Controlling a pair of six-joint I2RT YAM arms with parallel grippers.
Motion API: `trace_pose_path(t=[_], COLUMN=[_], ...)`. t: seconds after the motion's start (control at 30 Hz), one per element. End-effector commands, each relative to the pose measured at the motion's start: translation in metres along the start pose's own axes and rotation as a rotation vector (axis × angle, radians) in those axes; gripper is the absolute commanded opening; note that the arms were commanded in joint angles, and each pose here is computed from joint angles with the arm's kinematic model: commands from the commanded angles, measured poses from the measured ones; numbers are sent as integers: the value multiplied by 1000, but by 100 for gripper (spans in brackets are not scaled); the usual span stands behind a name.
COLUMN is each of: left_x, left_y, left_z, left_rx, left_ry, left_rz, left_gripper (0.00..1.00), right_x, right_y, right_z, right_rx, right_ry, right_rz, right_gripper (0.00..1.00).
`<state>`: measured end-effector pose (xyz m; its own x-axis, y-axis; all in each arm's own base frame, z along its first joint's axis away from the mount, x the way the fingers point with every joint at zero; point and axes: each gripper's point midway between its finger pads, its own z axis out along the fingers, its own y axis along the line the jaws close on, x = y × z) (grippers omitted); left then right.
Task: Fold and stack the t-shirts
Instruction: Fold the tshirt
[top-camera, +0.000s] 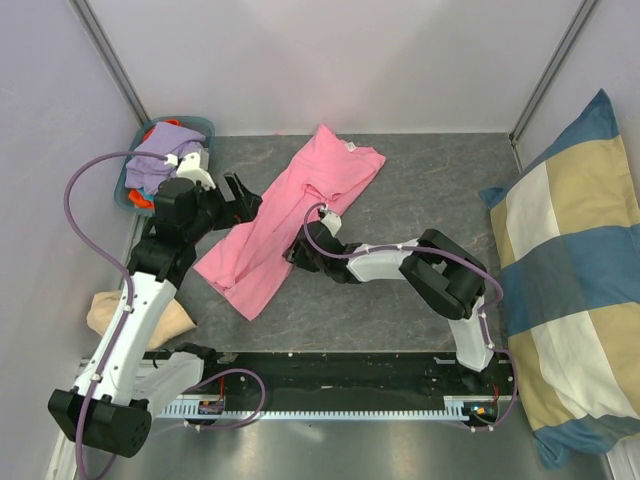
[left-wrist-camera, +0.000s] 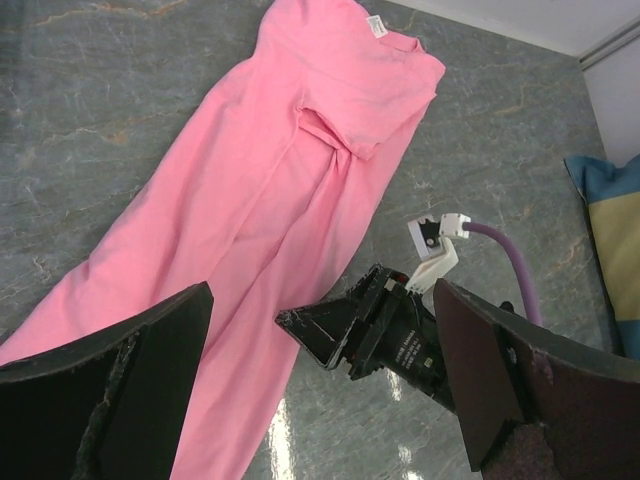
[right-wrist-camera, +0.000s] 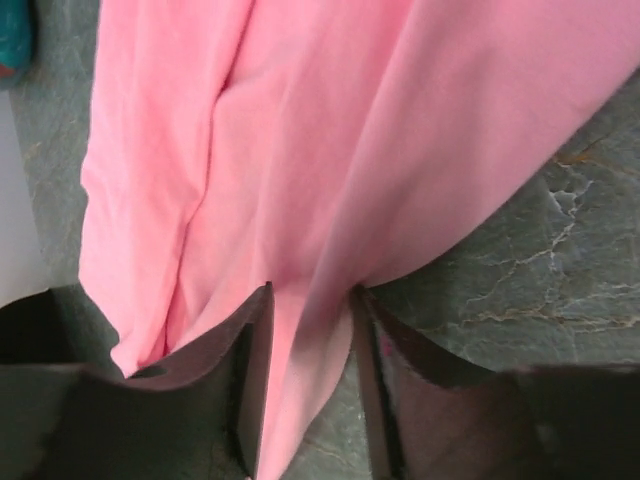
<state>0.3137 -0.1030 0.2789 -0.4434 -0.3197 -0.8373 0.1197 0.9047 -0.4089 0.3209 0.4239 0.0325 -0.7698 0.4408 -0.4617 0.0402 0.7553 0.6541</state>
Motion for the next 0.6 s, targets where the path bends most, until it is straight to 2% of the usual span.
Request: trace_pose_path(t=[0.0, 0.03, 0.07, 0.17, 0.5, 0.57], left_x=[-4, -2, -3, 0, 11, 17], left_y=[3, 4, 3, 5, 2, 4], left_z=[-10, -10, -12, -12, -12, -12], left_rx=[-11, -14, -10, -14, 16, 13], left_ry=[-28, -25, -29, -25, 6, 18], left_rz=[52, 52, 52, 50, 41, 38], left_gripper=[100, 100, 100, 100, 100, 100], right_x=[21, 22, 23, 24, -4, -13], right_y=[-50, -54, -58, -72, -142, -153], right_z=[16, 15, 13, 2, -96, -116], right_rx=[151, 159, 164, 196, 463, 510], right_ry=[44, 48, 55, 60, -10, -25], right_rz=[-62, -64, -65, -66, -132, -159], right_gripper=[40, 35, 22, 2, 0, 2])
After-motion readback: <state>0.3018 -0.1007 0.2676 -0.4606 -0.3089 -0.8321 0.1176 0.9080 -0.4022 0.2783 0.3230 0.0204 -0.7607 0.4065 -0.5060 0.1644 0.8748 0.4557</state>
